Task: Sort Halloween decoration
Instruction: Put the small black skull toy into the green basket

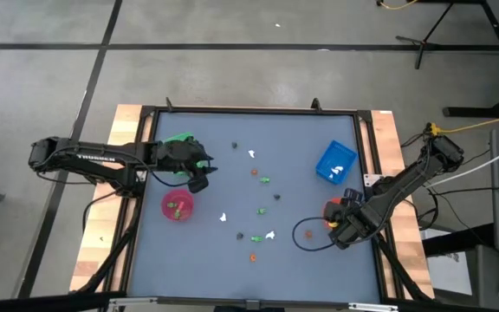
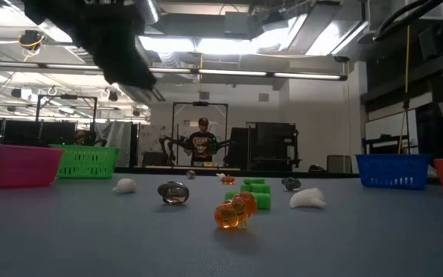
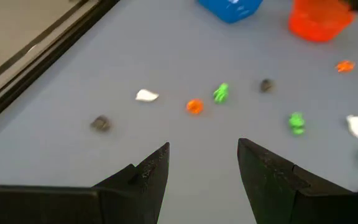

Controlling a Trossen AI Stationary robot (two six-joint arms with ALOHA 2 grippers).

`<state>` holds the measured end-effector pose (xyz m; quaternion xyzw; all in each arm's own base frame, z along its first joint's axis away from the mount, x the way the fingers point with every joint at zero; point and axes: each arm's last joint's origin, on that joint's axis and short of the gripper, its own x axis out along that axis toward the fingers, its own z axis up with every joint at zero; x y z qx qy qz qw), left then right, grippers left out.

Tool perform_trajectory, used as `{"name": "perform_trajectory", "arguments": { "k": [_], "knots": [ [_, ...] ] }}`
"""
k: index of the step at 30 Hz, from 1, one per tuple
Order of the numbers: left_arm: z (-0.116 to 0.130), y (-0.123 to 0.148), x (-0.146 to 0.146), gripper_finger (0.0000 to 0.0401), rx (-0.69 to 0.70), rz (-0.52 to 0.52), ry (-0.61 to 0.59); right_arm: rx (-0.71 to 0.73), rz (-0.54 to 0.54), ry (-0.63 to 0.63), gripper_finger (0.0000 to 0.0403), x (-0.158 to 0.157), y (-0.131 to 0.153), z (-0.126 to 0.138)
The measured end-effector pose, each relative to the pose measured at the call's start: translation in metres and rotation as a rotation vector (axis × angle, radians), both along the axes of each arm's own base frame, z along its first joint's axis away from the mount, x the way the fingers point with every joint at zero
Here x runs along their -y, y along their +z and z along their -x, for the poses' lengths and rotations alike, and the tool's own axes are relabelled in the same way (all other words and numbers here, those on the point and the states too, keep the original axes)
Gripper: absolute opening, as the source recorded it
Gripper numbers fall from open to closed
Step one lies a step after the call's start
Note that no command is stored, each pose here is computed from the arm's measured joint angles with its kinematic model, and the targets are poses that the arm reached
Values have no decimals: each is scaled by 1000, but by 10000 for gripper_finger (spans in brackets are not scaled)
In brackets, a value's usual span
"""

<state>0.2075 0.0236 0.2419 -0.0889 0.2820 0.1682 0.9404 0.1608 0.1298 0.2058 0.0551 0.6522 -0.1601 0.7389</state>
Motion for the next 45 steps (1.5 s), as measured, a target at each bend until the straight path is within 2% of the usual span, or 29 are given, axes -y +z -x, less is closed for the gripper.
{"name": "perform_trajectory", "arguments": {
  "k": [4,8,15,19,26,33,37,45],
  "knots": [
    [-4,6,2,174,67,-28,-23,0,0,0,234,0,0,0],
    [-9,16,-2,174,151,-130,-20,0,1,0,234,0,0,0],
    [-14,27,-28,174,264,-239,66,1,1,0,234,0,0,0],
    [-26,22,-50,174,257,-226,81,0,2,1,234,0,0,0],
    [-61,8,-99,174,148,-183,100,1,2,2,234,0,0,0],
    [-83,-29,-144,174,-91,-103,76,2,2,2,234,0,0,0],
    [-86,-57,-157,174,-210,-48,29,3,2,2,234,0,0,0],
    [-88,-96,-165,174,-320,24,-5,3,3,3,234,0,0,0]
  ]
}}
